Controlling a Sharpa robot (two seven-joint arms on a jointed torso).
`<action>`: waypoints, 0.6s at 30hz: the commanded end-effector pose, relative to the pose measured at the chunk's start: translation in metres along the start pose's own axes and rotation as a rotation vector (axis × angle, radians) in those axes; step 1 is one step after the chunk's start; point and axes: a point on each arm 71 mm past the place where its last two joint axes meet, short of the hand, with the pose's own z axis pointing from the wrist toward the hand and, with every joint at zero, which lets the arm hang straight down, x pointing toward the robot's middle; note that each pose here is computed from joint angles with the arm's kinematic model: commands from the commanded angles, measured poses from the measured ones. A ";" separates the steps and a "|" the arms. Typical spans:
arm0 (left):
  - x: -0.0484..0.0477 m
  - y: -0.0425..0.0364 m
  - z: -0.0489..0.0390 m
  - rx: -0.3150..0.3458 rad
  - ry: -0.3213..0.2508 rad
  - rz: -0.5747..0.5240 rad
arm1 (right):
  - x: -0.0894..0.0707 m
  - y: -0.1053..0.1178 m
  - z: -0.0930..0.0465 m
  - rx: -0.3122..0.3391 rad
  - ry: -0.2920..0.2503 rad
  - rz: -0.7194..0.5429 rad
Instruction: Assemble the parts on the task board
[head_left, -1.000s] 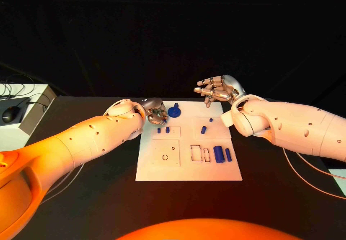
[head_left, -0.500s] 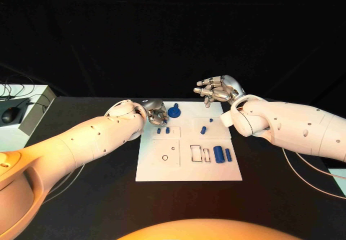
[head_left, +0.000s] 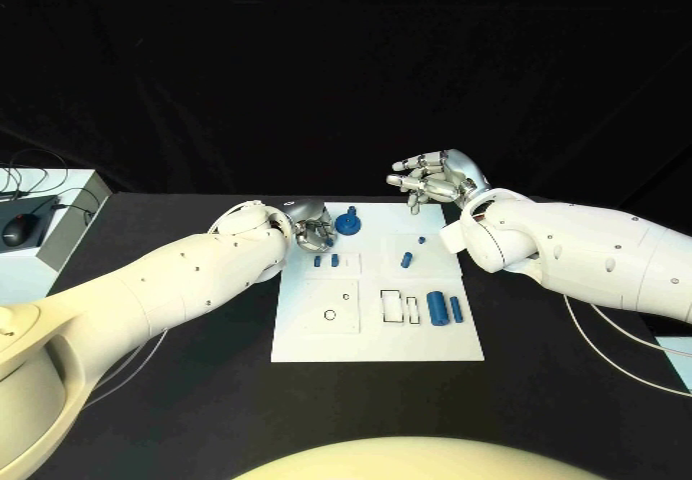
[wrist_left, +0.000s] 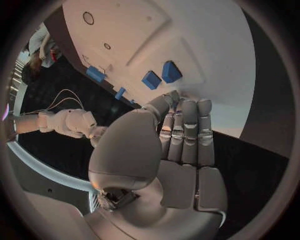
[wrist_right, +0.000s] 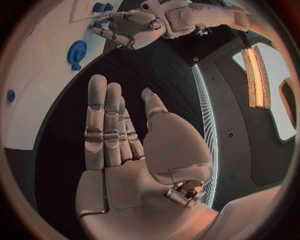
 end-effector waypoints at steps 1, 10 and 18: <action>0.0061 -0.0024 -0.0002 0.002 0.034 0.005 | 0.001 0.001 0.000 -0.012 0.009 0.004; 0.0046 -0.0041 -0.0008 0.013 0.013 0.003 | 0.000 0.001 0.000 -0.012 0.009 0.005; 0.0031 -0.0031 -0.0018 0.013 -0.004 0.002 | 0.000 0.001 0.000 -0.011 0.008 0.005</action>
